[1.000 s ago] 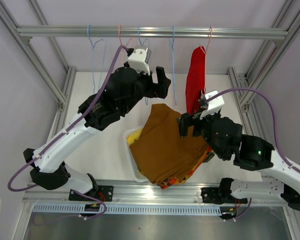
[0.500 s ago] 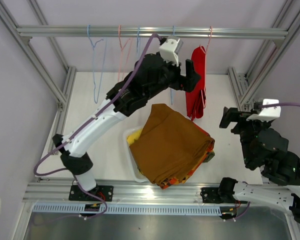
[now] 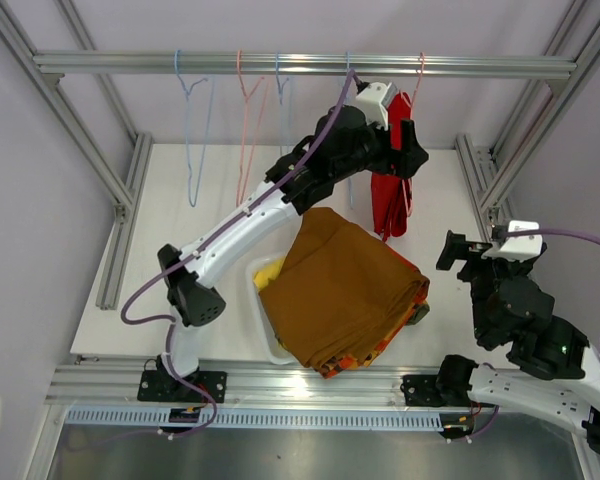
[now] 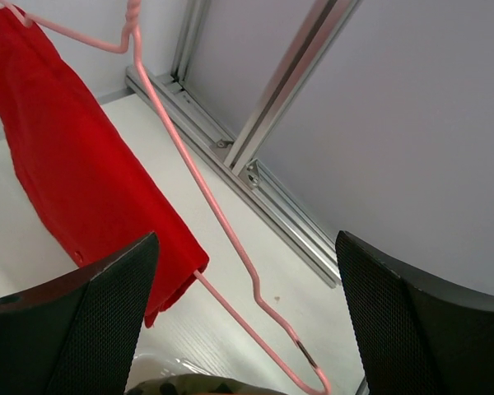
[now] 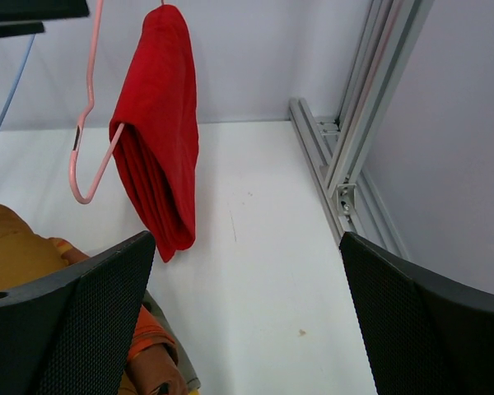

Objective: Remove the trousers from the hanger
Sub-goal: Pick up the hanger from the clothesline.

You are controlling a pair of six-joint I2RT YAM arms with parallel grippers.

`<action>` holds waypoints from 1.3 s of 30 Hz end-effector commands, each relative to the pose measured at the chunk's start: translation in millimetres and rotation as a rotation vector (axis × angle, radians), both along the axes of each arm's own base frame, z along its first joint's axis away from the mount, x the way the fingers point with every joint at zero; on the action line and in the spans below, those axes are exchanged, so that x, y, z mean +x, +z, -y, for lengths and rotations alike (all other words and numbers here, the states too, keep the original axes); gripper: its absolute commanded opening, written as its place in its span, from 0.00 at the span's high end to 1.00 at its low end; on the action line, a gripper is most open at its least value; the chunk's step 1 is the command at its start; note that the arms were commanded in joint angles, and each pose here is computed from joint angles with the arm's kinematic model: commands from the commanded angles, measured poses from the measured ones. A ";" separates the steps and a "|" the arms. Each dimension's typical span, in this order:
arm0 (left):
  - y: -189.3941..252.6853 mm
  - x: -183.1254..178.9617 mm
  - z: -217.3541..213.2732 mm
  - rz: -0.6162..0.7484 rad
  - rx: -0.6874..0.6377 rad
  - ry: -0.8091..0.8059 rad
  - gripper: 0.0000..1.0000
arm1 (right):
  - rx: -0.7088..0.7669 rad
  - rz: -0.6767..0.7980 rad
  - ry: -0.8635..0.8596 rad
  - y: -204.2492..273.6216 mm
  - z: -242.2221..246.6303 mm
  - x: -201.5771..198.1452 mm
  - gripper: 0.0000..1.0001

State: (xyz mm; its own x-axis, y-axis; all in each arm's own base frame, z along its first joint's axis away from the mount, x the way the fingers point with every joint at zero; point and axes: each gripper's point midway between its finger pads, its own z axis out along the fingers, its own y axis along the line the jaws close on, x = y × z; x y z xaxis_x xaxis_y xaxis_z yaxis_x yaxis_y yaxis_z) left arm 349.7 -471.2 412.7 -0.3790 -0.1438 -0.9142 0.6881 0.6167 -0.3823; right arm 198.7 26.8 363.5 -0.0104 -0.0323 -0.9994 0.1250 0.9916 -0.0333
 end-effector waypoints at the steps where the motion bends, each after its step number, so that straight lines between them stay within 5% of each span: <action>1: 29.5 2.4 12.4 0.039 -0.120 -0.067 0.08 | 0.037 0.027 -0.023 2.6 3.0 0.6 0.01; 15: 21.6 21.6 44.0 -0.018 -0.298 -0.246 0.12 | 0.004 0.006 0.033 -8.2 -17.1 9.7 0.01; 19: 21.1 22.0 47.4 -0.018 -0.318 -0.266 0.36 | 0.009 0.006 0.035 -8.7 -16.1 9.3 0.01; 22: 18.2 21.6 49.2 -0.030 -0.327 -0.287 0.44 | 0.014 0.008 0.035 -9.2 -14.6 8.6 0.01; 39: -12.2 33.7 55.1 -0.079 -0.316 -0.275 0.47 | 0.019 0.013 0.043 -8.9 -15.4 8.9 0.01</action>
